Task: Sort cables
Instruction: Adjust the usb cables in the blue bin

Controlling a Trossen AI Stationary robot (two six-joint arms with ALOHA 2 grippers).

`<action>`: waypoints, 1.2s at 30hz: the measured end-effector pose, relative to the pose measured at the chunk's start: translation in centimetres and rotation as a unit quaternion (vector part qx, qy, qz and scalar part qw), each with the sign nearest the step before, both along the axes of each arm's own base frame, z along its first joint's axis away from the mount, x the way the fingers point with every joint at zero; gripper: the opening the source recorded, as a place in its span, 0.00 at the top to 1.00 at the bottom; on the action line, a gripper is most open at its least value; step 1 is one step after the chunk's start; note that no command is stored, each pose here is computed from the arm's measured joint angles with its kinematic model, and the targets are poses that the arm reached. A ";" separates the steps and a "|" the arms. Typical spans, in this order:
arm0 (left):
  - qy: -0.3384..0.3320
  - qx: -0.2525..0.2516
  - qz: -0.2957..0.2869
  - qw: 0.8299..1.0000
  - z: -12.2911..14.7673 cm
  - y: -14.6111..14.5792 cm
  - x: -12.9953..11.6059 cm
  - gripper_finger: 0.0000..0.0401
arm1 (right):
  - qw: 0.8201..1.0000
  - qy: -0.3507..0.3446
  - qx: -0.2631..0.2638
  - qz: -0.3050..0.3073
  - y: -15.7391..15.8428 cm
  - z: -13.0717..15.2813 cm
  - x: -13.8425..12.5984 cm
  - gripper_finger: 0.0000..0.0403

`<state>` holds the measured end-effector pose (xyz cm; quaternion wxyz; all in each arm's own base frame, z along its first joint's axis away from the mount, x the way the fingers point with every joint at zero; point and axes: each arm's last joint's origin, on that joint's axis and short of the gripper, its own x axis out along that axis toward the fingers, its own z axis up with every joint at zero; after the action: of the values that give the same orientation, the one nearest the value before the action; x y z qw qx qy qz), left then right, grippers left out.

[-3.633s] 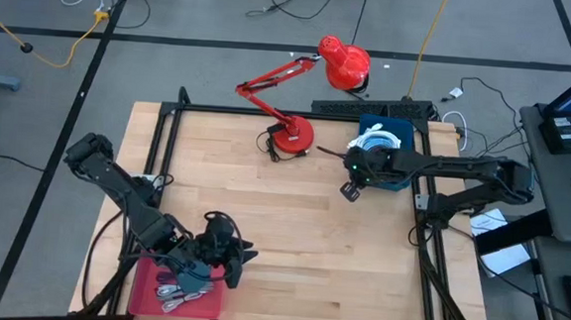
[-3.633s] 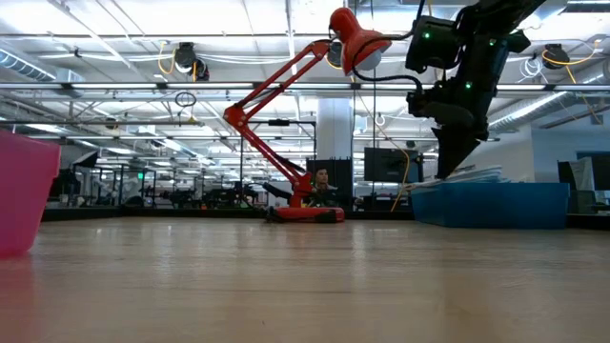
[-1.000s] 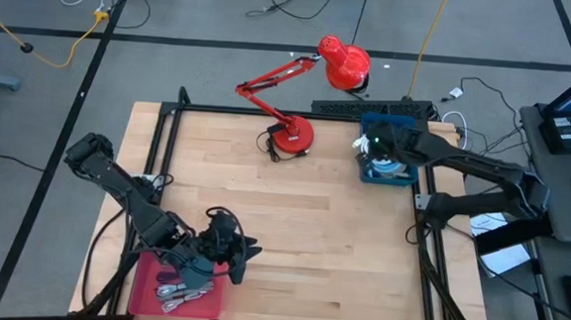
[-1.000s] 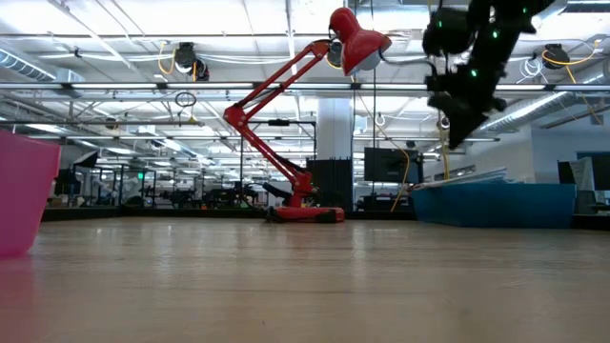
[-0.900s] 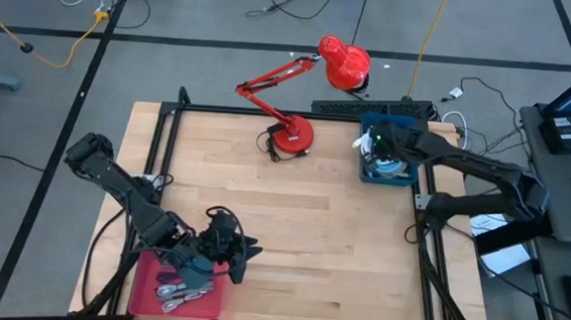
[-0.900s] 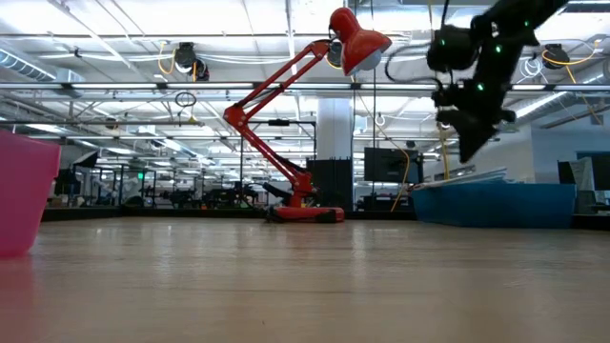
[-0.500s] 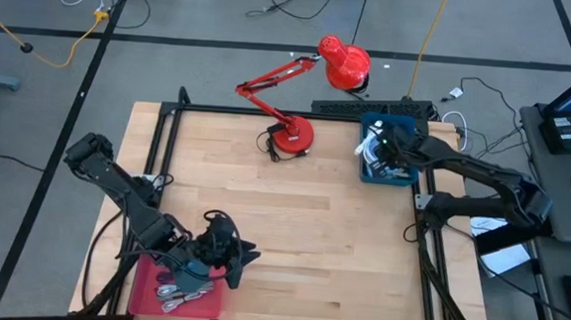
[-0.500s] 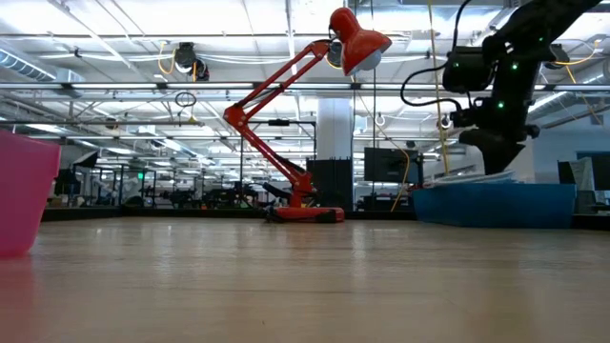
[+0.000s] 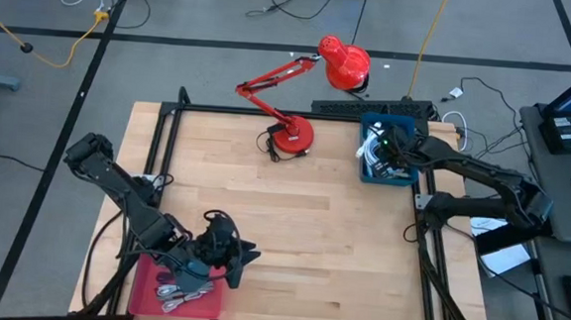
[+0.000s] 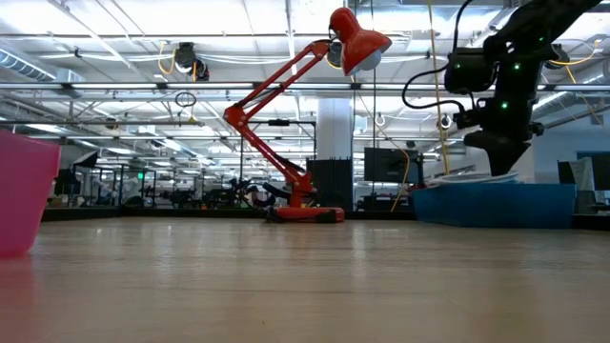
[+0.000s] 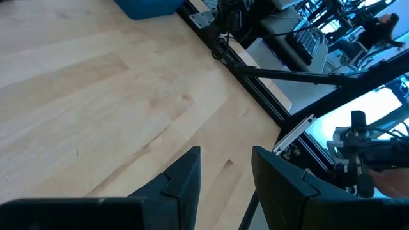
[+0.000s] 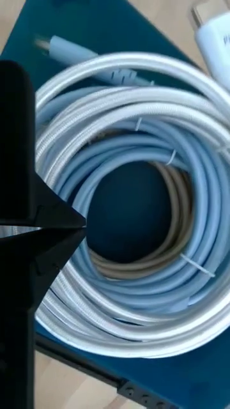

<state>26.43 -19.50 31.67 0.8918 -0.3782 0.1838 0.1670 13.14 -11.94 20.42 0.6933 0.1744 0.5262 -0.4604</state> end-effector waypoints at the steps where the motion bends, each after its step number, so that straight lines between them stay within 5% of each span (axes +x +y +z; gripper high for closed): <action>1: 0.000 -0.001 0.000 1.000 0.0 0.0 0.0 0.65 | 1.000 0.005 -0.001 -0.001 0.0 -0.1 0.0 1.00; 26: -0.006 0.016 0.013 1.000 0.0 0.1 0.0 0.65 | 0.997 0.054 -0.030 -0.049 -0.4 -0.1 -0.6 1.00; 36: -0.004 0.027 0.010 1.000 0.0 0.3 0.1 0.65 | 0.989 -0.121 -0.079 0.013 -0.4 5.0 0.6 1.00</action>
<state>26.55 -19.21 31.70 0.9008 -0.3561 0.1718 0.1798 13.75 -12.29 25.46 0.7691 0.1669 0.4030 -0.4670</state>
